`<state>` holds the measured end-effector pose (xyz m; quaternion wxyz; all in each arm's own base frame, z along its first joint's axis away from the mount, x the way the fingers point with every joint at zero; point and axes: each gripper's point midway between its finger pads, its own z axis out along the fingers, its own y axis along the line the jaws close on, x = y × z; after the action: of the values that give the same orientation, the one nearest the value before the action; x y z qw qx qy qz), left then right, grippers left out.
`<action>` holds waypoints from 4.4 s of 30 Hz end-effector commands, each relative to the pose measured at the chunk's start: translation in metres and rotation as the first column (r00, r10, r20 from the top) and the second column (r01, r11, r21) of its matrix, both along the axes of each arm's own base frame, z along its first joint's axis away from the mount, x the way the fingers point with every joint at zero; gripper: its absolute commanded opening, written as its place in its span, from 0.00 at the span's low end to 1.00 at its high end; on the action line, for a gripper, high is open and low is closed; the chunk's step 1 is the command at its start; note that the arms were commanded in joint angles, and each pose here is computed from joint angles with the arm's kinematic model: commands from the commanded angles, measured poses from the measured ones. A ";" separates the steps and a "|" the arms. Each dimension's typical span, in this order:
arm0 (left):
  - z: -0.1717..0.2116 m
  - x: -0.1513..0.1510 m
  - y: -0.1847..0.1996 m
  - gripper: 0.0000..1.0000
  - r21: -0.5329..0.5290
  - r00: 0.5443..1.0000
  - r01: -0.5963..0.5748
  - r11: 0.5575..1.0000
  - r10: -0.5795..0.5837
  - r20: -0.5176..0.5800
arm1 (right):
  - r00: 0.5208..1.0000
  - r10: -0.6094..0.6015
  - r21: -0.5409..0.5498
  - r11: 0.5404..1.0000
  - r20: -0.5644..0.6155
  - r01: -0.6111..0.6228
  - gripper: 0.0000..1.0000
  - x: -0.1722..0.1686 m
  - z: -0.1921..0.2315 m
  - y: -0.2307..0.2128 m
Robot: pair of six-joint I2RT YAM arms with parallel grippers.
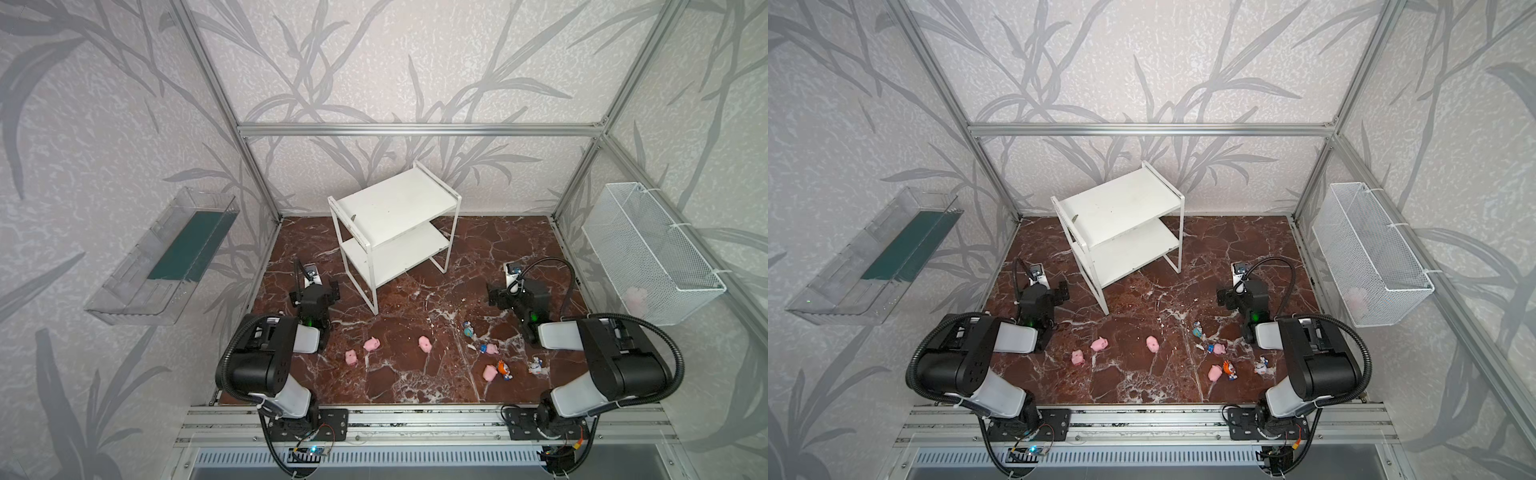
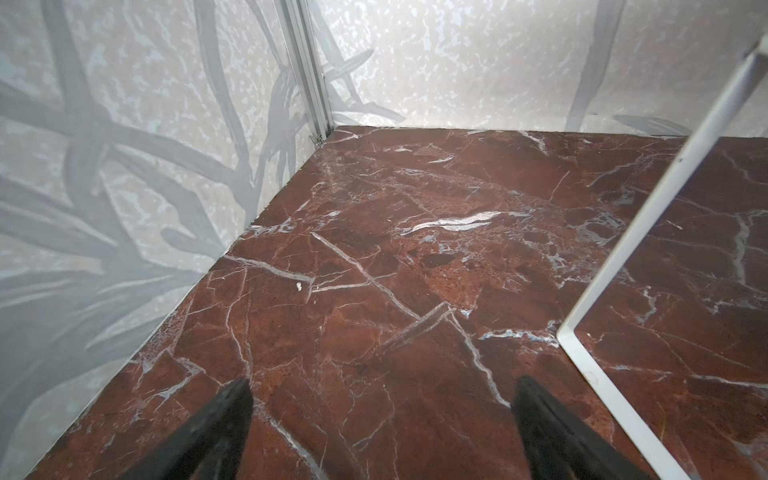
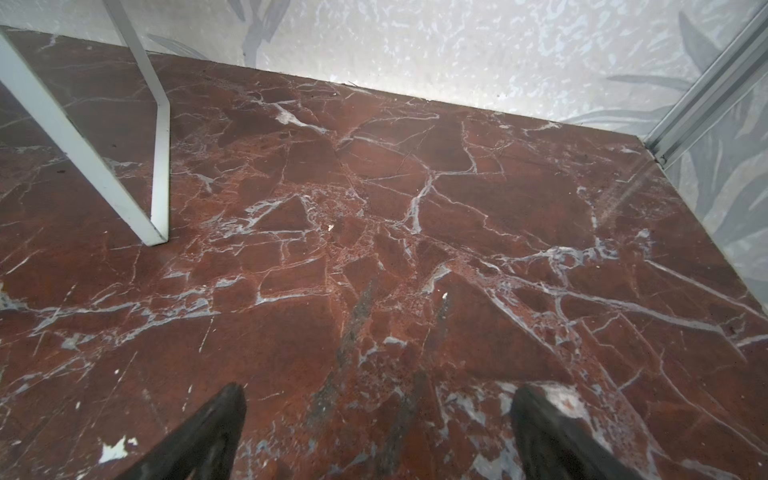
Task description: Place and organize the plastic toys onto the shelf
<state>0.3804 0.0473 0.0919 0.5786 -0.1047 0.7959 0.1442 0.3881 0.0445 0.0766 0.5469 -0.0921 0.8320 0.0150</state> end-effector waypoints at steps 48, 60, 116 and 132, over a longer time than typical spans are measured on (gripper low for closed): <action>0.062 -0.002 0.019 0.99 0.086 0.981 -0.188 0.978 0.192 -0.036 | 0.999 0.008 0.002 1.000 0.041 -0.008 0.99 0.008 0.014 0.002; 0.117 -0.065 0.030 0.99 0.138 0.853 -0.501 0.854 0.515 -0.086 | 0.999 0.006 0.004 1.000 0.039 -0.006 0.99 0.008 0.014 0.001; 0.102 -0.185 -0.195 0.99 -0.608 0.633 0.502 0.615 -0.740 -0.226 | 0.729 -0.021 0.096 0.988 -0.685 0.119 0.49 -0.131 -0.036 0.081; 0.100 -0.189 -0.203 0.99 -0.592 0.615 0.524 0.612 -0.753 -0.234 | 0.762 0.027 0.149 0.985 -0.647 0.092 0.51 -0.127 -0.018 0.085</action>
<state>0.1906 -0.1554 0.1952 0.3387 0.0970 0.8987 -0.2610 0.2611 0.1350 0.0477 0.2117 -0.0268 0.9712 0.1057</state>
